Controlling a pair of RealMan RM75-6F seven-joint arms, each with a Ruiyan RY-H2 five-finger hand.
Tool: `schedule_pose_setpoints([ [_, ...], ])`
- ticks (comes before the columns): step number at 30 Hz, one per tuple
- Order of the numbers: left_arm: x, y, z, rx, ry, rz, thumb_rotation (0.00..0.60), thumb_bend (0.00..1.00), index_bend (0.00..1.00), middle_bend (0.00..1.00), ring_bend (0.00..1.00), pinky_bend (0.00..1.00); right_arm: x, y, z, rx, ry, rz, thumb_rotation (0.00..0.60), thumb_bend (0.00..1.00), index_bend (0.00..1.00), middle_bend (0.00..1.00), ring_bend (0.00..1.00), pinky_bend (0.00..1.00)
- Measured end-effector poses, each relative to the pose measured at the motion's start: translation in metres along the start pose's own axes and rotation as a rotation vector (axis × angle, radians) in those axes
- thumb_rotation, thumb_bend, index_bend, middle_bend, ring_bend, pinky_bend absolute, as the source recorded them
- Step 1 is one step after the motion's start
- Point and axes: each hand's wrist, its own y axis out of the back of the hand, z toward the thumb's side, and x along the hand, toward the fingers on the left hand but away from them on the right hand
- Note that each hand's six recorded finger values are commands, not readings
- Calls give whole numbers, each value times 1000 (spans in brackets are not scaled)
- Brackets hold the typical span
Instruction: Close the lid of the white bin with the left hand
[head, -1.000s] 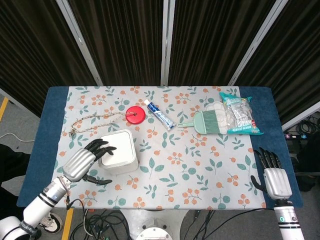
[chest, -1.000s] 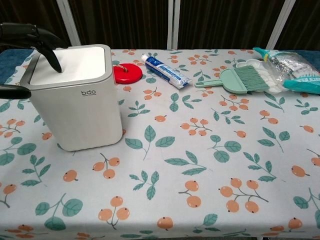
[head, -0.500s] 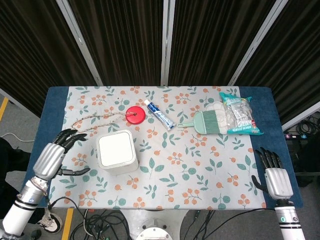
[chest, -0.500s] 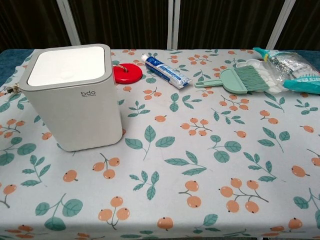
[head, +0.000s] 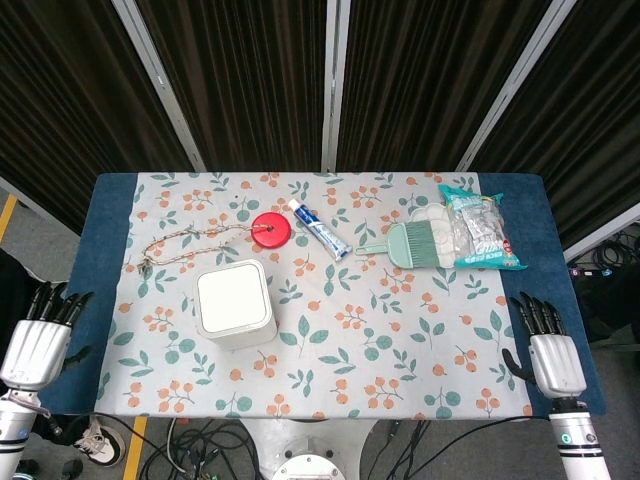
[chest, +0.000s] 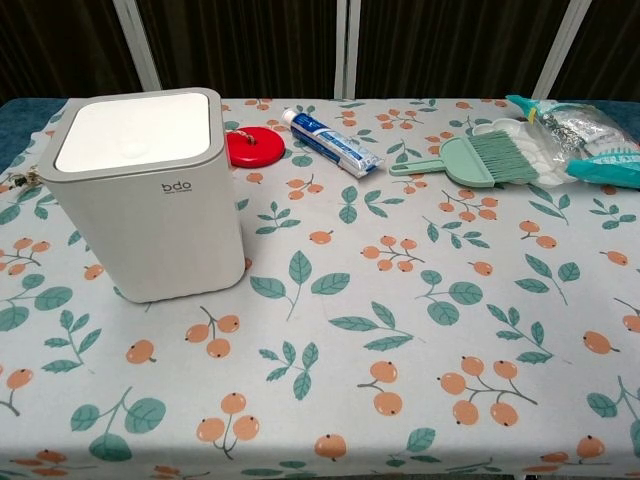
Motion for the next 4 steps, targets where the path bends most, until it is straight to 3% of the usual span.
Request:
schedule_pose_setpoints([
  [4,-1,-3,2,-10,-1,-8,600,102,173,230,80,87,0,0,1,-2,3,0,600,266,0,0,0,0],
])
